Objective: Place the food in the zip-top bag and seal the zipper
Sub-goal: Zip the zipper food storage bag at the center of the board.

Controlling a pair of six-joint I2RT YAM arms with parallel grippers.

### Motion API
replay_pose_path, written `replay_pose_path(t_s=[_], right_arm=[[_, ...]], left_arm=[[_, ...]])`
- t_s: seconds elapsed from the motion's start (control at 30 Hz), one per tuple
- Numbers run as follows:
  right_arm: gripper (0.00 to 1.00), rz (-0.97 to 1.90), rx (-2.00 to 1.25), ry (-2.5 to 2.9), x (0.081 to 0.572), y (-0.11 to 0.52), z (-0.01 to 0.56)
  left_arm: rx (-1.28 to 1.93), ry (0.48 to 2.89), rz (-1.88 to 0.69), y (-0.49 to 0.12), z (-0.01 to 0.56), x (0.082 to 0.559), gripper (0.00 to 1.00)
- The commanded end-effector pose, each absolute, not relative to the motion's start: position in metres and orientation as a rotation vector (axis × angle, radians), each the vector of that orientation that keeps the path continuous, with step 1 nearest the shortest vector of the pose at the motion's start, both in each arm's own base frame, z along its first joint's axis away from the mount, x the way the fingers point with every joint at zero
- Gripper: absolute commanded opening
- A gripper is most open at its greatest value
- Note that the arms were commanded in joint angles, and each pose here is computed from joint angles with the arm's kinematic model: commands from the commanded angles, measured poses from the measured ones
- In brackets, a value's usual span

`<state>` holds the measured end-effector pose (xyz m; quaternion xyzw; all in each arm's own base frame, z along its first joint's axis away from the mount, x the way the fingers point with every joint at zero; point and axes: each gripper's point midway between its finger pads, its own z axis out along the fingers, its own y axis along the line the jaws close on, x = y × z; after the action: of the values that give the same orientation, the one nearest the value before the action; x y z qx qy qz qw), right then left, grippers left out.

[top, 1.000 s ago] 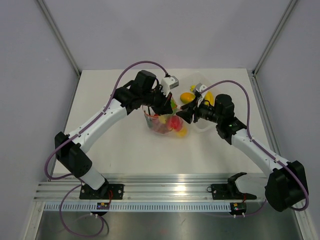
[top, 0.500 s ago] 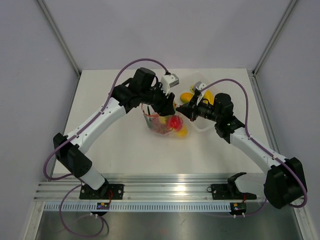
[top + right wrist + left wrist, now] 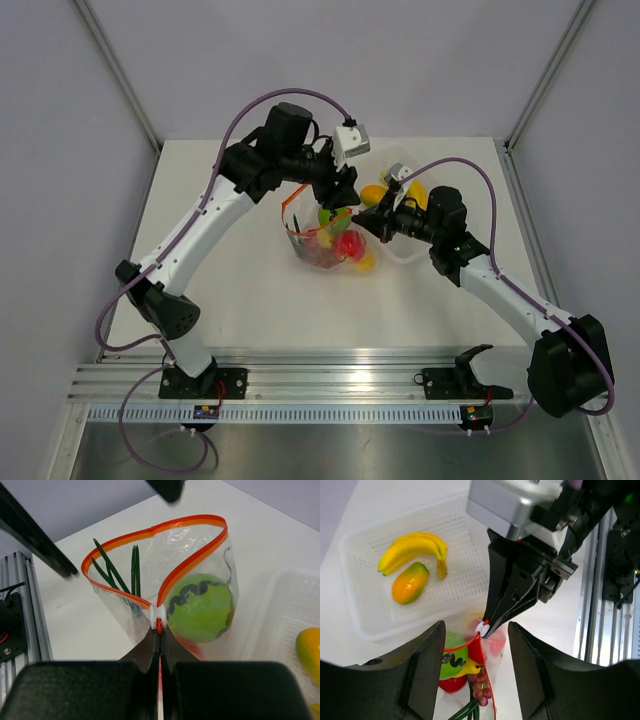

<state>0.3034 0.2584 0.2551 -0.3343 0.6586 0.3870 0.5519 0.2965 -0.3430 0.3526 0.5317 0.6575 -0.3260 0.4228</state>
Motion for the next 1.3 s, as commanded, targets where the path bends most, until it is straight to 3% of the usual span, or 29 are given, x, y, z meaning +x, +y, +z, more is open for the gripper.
replay_pose_path(t_s=[0.0,0.27,0.43,0.6,0.63,0.77,1.27], right_arm=[[0.0,0.905,-0.812,1.433,0.302,0.262,0.29],[0.0,0.928,-0.832,1.438,0.298,0.264,0.289],[0.0,0.9,-0.842,1.431,0.302,0.263,0.287],[0.0,0.876,-0.824,1.429,0.305,0.26,0.29],[0.0,0.873,-0.819,1.43,0.306,0.26,0.29],[0.0,0.826,-0.752,1.426,0.314,0.254,0.292],[0.0,0.752,-0.427,1.472,0.345,0.229,0.294]], left_arm=[[1.488,1.625,-0.913,-0.353,0.323,0.287,0.55],[1.549,1.654,-0.956,-0.356,0.297,0.284,0.52],[1.562,1.673,-0.956,-0.354,0.291,0.282,0.33],[1.558,1.681,-0.955,-0.352,0.288,0.28,0.24],[1.557,1.686,-0.957,-0.352,0.287,0.28,0.16],[1.544,1.727,-0.945,-0.349,0.28,0.282,0.01],[1.421,1.853,-0.855,-0.308,0.266,0.288,0.0]])
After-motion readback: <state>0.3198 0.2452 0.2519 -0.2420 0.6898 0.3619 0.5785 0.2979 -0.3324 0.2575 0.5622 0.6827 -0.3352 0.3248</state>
